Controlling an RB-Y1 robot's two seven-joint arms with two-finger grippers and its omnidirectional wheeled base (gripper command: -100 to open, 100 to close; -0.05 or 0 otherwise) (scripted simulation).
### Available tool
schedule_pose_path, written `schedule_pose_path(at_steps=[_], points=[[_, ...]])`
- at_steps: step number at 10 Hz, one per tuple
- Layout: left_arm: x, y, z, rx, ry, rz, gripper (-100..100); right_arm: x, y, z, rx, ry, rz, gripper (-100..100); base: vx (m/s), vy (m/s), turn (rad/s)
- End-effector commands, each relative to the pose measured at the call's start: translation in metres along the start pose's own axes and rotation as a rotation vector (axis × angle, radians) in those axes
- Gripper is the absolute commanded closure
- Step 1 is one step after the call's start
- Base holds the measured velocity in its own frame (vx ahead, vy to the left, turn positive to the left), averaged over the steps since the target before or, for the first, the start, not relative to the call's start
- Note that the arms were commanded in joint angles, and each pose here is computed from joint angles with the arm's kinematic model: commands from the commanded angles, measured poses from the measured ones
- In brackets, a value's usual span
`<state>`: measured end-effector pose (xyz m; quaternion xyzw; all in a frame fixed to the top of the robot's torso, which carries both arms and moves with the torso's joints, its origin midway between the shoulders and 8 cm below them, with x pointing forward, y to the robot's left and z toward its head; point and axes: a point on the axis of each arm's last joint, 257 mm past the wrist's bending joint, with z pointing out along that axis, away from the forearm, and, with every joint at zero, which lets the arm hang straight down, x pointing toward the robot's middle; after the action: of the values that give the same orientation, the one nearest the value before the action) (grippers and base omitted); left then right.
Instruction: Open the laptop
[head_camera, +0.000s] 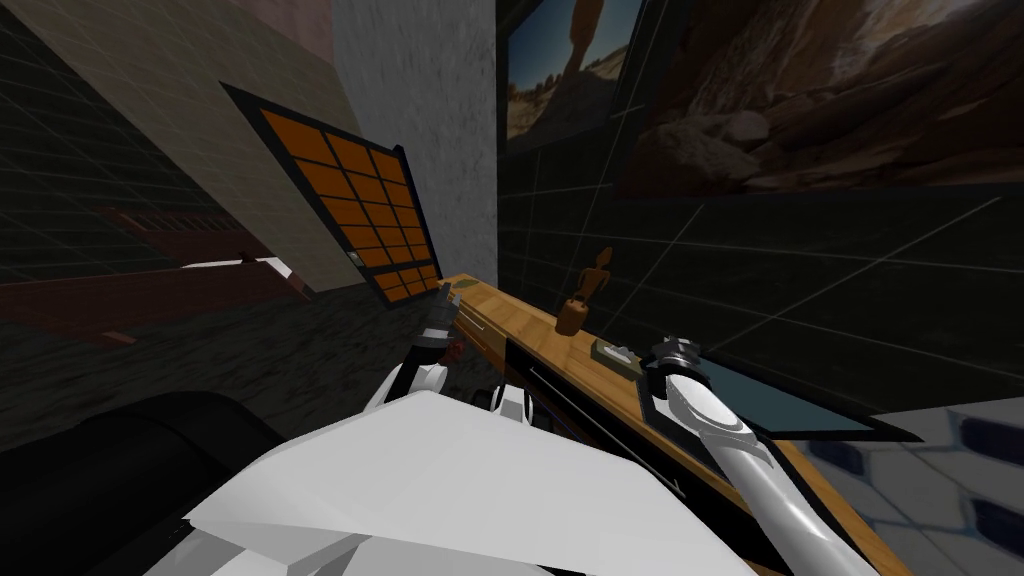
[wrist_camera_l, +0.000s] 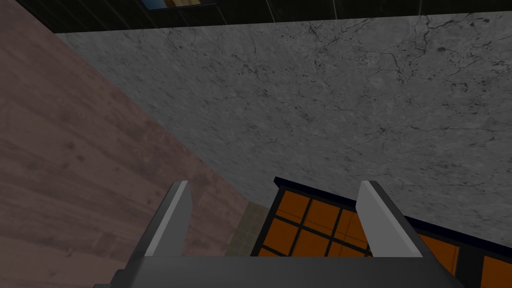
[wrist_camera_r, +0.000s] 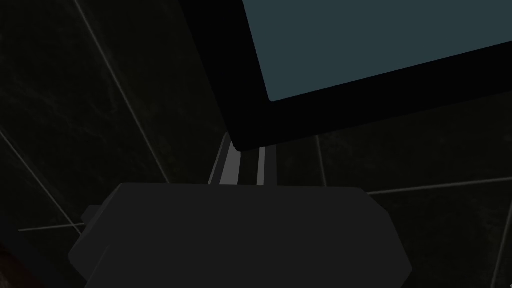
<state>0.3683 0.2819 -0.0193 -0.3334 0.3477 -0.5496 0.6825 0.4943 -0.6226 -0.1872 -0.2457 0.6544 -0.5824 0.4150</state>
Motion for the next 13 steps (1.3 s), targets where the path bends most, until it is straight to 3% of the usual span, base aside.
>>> schedule_pose_path(at_steps=[1, 9, 10, 11, 13], points=[[0.000, 0.000, 0.000, 0.000, 0.000, 0.000, 0, 0.006, 0.019, -0.027, 0.009, 0.009, -0.024, 100, 0.000, 0.000, 0.000], [0.000, 0.000, 0.000, 0.000, 0.000, 0.000, 0, 0.007, 0.020, -0.028, 0.009, 0.009, -0.027, 100, 0.003, 0.003, -0.010], [0.000, 0.000, 0.000, 0.000, 0.000, 0.000, 0, 0.000, 0.012, -0.035, 0.051, -0.005, -0.030, 100, 0.005, 0.013, -0.032], [0.000, 0.000, 0.000, 0.000, 0.000, 0.000, 0, -0.004, 0.021, -0.048, 0.050, -0.020, -0.030, 100, 0.028, 0.029, -0.090], [0.000, 0.000, 0.000, 0.000, 0.000, 0.000, 0, -0.002, 0.016, -0.049, 0.072, -0.017, -0.034, 100, 0.008, 0.011, -0.031]])
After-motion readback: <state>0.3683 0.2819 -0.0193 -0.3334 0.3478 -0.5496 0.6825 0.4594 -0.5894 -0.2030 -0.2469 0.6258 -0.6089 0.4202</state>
